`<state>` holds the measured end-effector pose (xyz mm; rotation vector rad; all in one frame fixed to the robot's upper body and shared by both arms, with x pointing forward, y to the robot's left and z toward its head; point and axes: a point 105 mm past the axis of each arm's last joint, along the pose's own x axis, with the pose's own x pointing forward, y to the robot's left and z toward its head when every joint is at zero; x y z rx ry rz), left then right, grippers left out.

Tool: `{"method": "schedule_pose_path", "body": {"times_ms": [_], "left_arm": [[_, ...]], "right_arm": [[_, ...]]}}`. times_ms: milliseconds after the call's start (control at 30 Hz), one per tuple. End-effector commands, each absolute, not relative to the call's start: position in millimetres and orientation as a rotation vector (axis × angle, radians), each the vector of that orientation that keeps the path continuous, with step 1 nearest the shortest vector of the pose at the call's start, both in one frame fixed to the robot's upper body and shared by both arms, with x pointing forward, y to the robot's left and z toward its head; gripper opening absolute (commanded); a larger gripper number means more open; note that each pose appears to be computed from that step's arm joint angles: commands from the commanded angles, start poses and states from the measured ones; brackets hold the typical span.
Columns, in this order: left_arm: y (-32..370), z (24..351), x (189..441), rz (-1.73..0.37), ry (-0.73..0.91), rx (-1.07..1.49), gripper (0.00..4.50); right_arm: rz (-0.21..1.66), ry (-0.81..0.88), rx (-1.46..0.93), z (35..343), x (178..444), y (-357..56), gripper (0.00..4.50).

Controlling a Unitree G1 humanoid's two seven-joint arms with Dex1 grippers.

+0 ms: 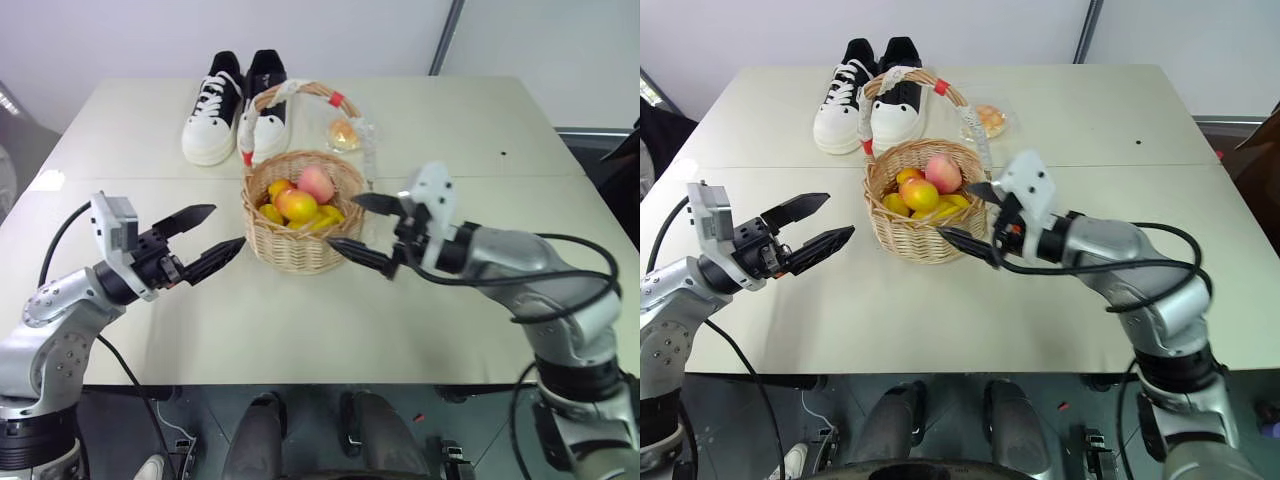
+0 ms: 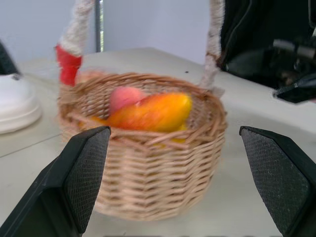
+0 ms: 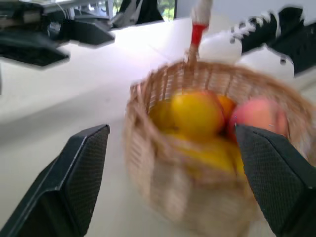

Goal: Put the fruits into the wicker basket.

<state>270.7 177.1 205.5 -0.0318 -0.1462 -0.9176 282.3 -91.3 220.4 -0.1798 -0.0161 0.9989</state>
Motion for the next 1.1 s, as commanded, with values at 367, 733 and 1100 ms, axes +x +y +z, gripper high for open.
{"method": "schedule_pose_path", "body": {"times_ms": [367, 733, 1100], "left_arm": [[147.9, 213.5, 265.2, -1.033, -0.192, -0.041, 4.5], [150.9, 208.5, 260.0, -1.008, -0.176, -0.043, 4.5], [137.7, 210.3, 268.9, -1.08, -0.18, -0.046, 4.5]], "right_arm": [[0.743, -0.126, -0.008, 231.5, 353.7, -94.5, 3.64], [0.616, -0.256, 0.013, 264.3, 339.3, -148.5, 0.08], [-0.063, -0.273, -0.034, 268.7, 361.9, -305.9, 0.08]]}}
